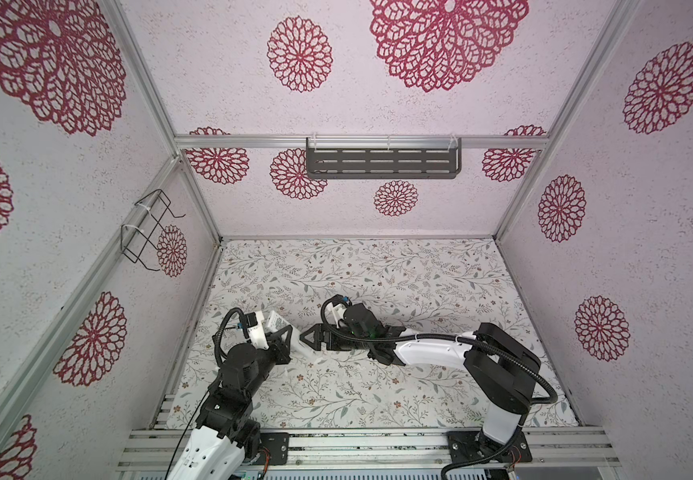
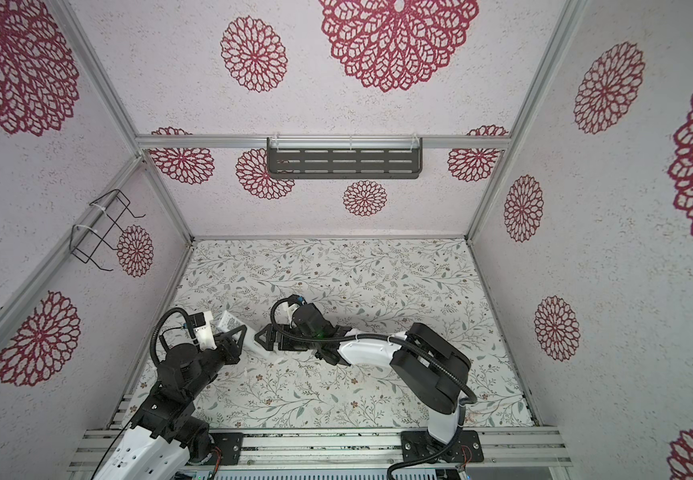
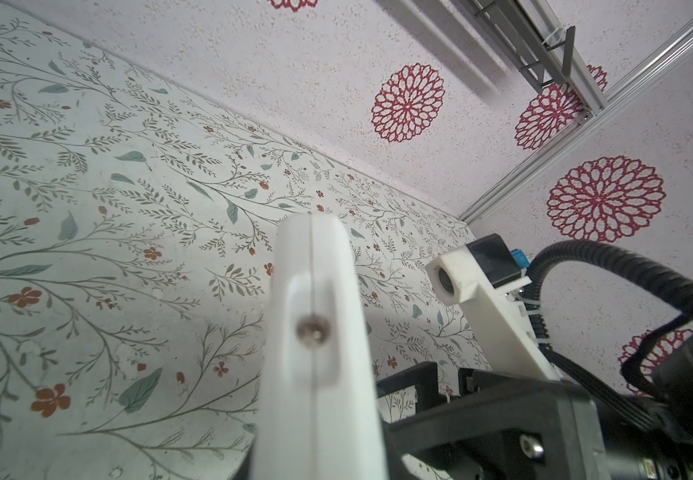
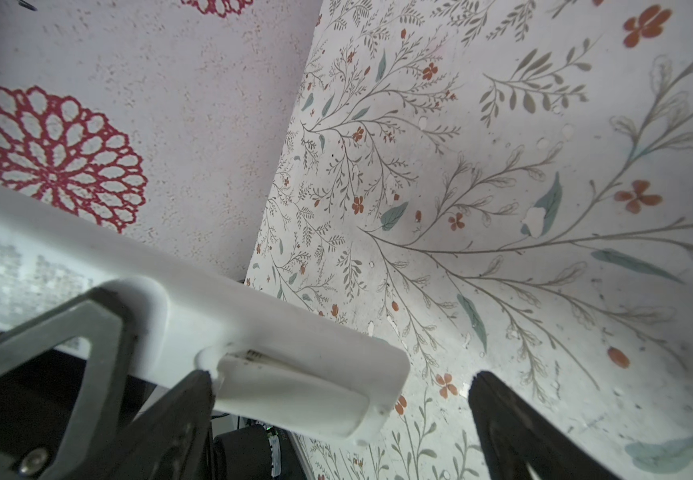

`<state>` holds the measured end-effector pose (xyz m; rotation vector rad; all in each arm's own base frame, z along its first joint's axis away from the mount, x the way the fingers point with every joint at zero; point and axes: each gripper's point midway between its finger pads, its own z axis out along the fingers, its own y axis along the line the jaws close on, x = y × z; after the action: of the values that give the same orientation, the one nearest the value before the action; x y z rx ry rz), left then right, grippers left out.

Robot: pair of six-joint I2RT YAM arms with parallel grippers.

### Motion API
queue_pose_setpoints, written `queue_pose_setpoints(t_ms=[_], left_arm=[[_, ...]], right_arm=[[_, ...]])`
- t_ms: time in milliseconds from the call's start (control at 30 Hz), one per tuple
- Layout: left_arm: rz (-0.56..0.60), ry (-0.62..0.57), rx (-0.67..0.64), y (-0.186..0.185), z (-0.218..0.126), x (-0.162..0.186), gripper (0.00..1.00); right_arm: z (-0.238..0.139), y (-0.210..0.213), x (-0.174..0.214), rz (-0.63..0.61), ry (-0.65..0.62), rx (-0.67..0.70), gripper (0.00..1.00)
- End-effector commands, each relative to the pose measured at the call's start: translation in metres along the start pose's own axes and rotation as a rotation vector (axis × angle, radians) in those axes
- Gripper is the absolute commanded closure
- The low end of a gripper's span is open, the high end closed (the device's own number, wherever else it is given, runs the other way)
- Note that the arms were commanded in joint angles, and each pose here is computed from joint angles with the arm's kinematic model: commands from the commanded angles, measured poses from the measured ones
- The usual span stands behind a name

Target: Load the batteries into the remote control

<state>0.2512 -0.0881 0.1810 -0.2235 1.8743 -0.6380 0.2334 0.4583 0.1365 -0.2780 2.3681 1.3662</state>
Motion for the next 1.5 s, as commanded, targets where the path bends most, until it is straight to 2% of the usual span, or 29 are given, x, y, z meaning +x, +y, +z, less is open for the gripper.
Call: queue_pose_setpoints(t_ms=[0, 600, 1467], left_arm=[[-0.004, -0.216, 0.079, -0.028, -0.013, -0.060, 1.00], [-0.003, -0.178, 0.072, -0.027, -0.007, -0.053, 1.00], [0.034, -0.079, 0.046, -0.027, 0.007, -0.037, 1.00]], right_arm=[[-0.008, -0.038, 0.020, -0.007, 0.063, 0.148, 0.01], [-0.013, -0.001, -0.005, -0.120, 0.011, 0.073, 0.01], [-0.025, 0.020, -0.027, -0.222, -0.042, 0.064, 0.01]])
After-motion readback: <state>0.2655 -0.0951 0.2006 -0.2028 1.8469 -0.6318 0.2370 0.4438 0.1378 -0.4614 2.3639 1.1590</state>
